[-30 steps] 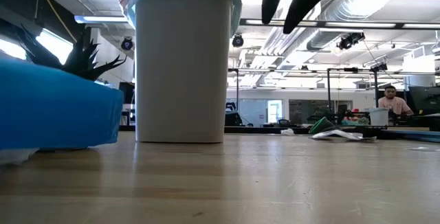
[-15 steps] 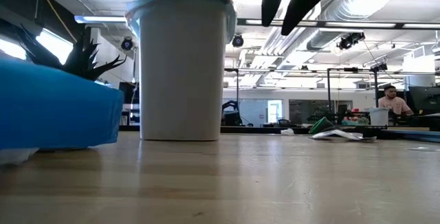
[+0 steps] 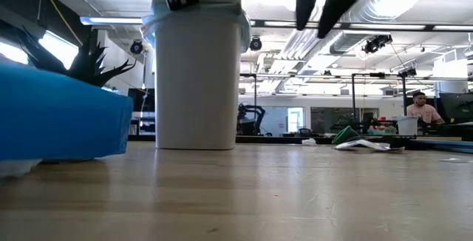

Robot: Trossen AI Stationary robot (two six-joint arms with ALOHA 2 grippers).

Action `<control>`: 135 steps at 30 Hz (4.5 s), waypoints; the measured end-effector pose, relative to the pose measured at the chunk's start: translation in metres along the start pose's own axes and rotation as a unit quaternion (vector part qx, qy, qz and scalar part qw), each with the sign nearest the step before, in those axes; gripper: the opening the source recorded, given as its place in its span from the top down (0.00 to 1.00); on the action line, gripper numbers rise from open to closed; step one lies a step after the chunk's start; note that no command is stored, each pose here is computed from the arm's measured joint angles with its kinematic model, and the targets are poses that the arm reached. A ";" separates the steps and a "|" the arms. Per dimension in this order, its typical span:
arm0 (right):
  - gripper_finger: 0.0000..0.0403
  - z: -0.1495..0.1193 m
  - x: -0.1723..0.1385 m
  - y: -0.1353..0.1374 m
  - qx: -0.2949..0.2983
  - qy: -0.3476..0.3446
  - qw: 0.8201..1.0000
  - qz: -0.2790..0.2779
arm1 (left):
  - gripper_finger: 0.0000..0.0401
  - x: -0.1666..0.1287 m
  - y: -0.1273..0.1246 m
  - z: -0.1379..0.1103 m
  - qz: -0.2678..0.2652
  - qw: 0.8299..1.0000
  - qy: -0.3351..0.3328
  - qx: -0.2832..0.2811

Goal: Place trash/remove bag and relplace
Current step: Move the trash bin to the top of the table, then put the white plastic into the trash bin

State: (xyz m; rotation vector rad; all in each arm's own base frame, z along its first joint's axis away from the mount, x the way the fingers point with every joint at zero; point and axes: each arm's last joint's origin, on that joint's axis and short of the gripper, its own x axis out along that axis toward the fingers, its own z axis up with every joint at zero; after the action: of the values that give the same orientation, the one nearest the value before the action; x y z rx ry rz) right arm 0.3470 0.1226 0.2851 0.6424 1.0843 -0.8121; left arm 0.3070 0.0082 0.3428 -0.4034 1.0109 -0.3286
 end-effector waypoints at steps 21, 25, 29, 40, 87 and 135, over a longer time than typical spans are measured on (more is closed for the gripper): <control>0.60 -0.126 -0.016 -0.030 0.137 -0.033 0.983 -0.121 | 1.00 0.065 -0.015 0.037 -0.109 0.989 -0.073 0.063; 0.60 -0.136 0.005 -0.035 0.177 -0.054 0.975 -0.120 | 1.00 0.082 -0.021 0.034 -0.143 0.986 -0.044 0.078; 0.60 -0.126 0.030 -0.041 0.197 -0.086 0.968 -0.130 | 1.00 0.073 -0.032 0.038 -0.142 0.983 -0.057 0.100; 0.60 -0.035 0.072 -0.104 0.256 -0.165 0.941 -0.145 | 1.00 -0.034 -0.068 0.037 -0.125 0.966 -0.170 0.147; 0.64 0.226 0.225 -0.294 0.234 0.073 0.964 -0.102 | 1.00 -0.098 -0.064 -0.037 0.033 0.996 -0.065 0.052; 1.00 0.160 -0.110 -0.053 -0.001 -0.323 0.900 0.293 | 1.00 -0.144 -0.072 -0.063 0.111 0.979 -0.160 0.063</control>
State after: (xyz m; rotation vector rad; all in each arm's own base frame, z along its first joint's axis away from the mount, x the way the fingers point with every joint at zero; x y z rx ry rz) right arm 0.3576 -0.0061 0.4396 0.5899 0.2507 -0.4345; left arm 0.1752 -0.0022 0.4548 -0.2169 0.7057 -0.1187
